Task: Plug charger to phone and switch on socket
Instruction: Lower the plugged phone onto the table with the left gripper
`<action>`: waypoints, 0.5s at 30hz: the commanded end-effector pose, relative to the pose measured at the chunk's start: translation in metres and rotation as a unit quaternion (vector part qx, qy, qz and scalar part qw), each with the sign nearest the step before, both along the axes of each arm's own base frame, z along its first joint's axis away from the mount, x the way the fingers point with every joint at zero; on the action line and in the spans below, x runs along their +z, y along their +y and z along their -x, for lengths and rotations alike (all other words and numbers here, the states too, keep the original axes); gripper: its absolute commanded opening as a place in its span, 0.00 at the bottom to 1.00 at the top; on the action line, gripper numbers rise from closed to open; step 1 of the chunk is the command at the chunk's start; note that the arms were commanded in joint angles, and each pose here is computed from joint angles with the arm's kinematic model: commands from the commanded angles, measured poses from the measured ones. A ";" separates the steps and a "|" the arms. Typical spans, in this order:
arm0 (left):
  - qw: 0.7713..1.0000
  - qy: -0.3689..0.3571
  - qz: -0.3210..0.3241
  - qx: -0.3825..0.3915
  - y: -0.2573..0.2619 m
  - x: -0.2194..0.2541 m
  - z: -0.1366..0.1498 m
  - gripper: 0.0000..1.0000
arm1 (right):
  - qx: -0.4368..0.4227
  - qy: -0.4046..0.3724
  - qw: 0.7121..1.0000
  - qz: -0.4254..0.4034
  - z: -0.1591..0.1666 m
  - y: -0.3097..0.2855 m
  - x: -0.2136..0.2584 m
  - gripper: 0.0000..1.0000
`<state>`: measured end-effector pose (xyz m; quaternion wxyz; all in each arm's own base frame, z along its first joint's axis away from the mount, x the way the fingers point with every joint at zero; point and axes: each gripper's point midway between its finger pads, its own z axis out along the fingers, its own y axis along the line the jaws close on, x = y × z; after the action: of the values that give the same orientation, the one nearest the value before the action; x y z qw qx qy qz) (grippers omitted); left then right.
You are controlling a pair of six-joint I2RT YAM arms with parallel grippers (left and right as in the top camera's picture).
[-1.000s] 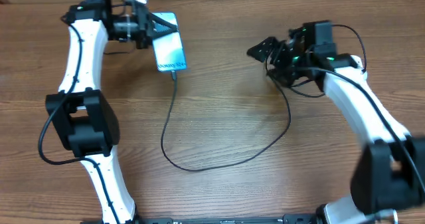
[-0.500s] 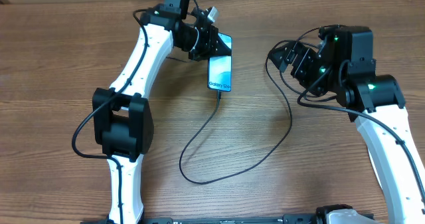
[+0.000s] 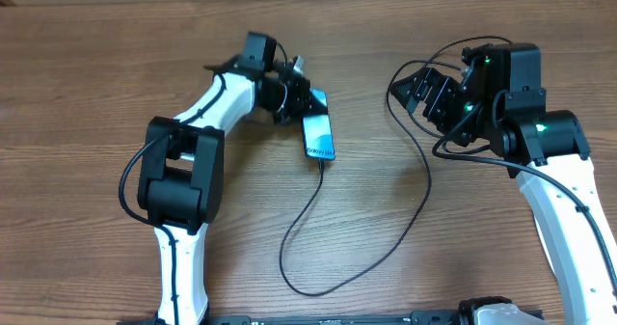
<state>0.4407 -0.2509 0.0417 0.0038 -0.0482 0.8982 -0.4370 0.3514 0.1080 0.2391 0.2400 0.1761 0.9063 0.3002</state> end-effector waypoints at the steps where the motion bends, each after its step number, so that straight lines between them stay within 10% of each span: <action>1: 0.999 0.038 0.000 0.032 0.002 -0.016 0.008 0.05 | -0.002 -0.015 1.000 0.006 -0.001 -0.003 0.008 1.00; 15: 0.997 0.010 -0.053 0.053 0.008 -0.034 0.000 0.04 | 0.004 -0.015 1.000 0.012 0.001 -0.003 0.007 1.00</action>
<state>0.4424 -0.2379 0.0088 0.0182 -0.0984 0.9119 -0.3980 0.3505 0.1076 0.2382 0.2401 0.1703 0.9084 0.2967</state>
